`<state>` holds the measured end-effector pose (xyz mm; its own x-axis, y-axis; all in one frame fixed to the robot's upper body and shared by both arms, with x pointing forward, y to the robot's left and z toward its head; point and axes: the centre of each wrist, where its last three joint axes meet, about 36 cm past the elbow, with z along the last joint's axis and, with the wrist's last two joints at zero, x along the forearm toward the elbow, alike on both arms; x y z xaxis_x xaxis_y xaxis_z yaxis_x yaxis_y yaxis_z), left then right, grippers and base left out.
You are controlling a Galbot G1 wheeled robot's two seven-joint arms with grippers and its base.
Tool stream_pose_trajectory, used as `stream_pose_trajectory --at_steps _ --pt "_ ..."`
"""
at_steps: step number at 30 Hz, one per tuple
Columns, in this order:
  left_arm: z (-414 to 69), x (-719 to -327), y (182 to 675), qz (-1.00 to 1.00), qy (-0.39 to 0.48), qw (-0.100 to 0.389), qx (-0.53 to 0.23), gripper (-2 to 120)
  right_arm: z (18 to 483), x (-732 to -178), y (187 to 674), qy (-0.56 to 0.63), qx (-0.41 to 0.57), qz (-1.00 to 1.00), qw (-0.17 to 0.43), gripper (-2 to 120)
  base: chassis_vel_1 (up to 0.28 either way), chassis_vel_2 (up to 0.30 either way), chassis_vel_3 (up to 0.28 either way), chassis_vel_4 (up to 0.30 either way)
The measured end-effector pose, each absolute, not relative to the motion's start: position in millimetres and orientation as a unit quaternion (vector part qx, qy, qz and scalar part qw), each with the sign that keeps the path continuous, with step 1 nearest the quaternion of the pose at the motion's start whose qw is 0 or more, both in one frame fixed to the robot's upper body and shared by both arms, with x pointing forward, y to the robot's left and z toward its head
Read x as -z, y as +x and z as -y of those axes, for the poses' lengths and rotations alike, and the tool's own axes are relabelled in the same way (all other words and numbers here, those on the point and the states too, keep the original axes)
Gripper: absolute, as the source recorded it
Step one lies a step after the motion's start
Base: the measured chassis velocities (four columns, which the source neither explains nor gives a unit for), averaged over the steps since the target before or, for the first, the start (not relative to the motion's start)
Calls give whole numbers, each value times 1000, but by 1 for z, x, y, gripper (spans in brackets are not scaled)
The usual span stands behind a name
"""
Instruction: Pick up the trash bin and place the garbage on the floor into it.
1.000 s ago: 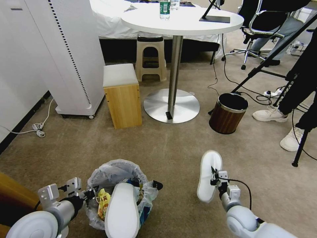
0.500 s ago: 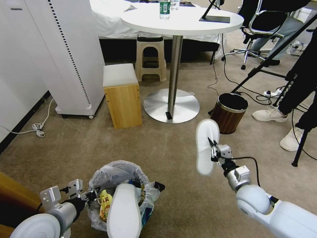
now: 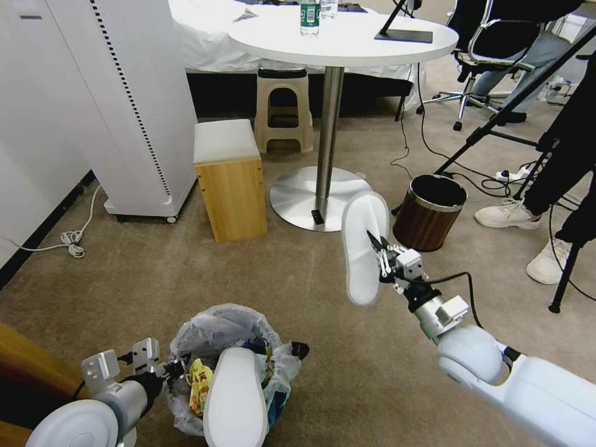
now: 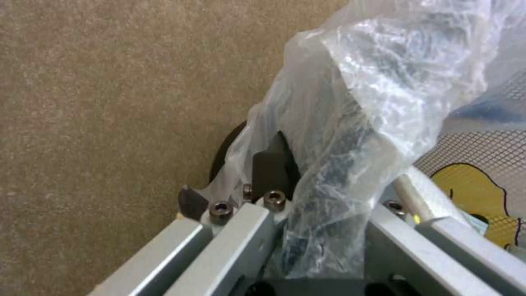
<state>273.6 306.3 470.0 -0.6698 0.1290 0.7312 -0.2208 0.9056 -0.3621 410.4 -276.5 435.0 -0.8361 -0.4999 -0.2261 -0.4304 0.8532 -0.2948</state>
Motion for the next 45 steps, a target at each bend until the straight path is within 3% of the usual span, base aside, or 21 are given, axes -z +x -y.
stream_pose_trajectory --at_steps 12,21,45 --pt "-301 -473 273 888 11 409 -211 0 273 -433 428 -288 117 -931 194 0 0 0 0 0" --pt "-296 -476 268 887 2 412 -209 0 220 -438 449 -360 39 -893 269 0 0 0 0 0" --pt "-288 -487 264 889 -12 405 -213 0 135 -426 460 -461 -33 -844 272 0 0 0 0 0"
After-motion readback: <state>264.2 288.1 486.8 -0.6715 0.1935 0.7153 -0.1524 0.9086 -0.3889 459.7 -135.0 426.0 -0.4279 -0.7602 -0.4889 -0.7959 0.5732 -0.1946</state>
